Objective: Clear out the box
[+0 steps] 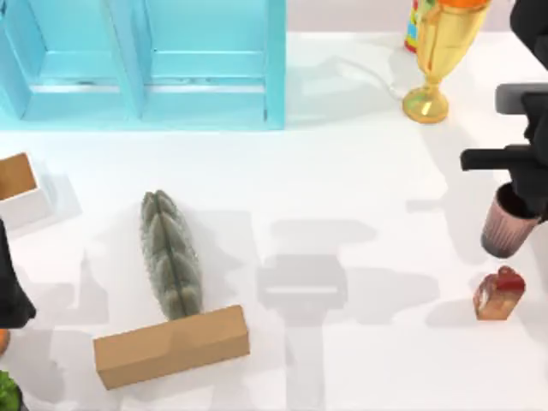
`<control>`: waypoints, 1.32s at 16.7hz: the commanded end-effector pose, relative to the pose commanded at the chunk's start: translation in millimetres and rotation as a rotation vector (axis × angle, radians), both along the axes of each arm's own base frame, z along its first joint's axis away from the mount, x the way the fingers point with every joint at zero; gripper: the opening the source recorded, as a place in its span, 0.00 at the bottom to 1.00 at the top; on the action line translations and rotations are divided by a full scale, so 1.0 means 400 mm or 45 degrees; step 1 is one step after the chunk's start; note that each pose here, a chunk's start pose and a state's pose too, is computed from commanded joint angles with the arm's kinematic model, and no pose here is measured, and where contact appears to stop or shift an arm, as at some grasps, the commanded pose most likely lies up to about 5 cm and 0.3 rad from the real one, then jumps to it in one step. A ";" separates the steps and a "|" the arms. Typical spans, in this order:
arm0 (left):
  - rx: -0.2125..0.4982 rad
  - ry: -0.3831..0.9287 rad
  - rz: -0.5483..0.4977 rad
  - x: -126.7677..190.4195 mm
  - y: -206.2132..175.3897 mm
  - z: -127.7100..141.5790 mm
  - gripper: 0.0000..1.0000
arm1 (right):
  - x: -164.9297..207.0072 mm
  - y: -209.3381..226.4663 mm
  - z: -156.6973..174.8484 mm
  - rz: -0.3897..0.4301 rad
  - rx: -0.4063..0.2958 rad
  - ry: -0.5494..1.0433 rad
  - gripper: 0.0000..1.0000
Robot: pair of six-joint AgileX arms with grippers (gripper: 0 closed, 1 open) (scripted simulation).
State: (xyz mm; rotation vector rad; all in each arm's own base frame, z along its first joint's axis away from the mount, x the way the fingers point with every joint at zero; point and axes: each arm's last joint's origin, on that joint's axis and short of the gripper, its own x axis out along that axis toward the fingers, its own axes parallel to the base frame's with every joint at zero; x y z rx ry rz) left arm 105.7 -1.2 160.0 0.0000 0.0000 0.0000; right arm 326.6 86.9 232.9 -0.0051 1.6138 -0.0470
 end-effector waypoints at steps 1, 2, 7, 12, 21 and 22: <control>0.000 0.000 0.000 0.000 0.000 0.000 1.00 | -0.039 0.055 -0.016 -0.001 -0.011 -0.002 0.00; 0.000 0.000 0.000 0.000 0.000 0.000 1.00 | -0.079 0.099 -0.031 -0.003 -0.020 -0.008 0.00; 0.000 0.000 0.000 0.000 0.000 0.000 1.00 | -0.212 0.194 -0.073 -0.009 -0.033 -0.059 0.00; 0.000 0.000 0.000 0.000 0.000 0.000 1.00 | -0.215 0.196 -0.078 -0.015 -0.035 -0.052 0.00; 0.000 0.000 0.000 0.000 0.000 0.000 1.00 | -0.216 0.204 -0.181 -0.010 -0.030 -0.066 0.00; 0.000 0.000 0.000 0.000 0.000 0.000 1.00 | -0.217 0.205 -0.187 -0.010 -0.033 -0.063 0.00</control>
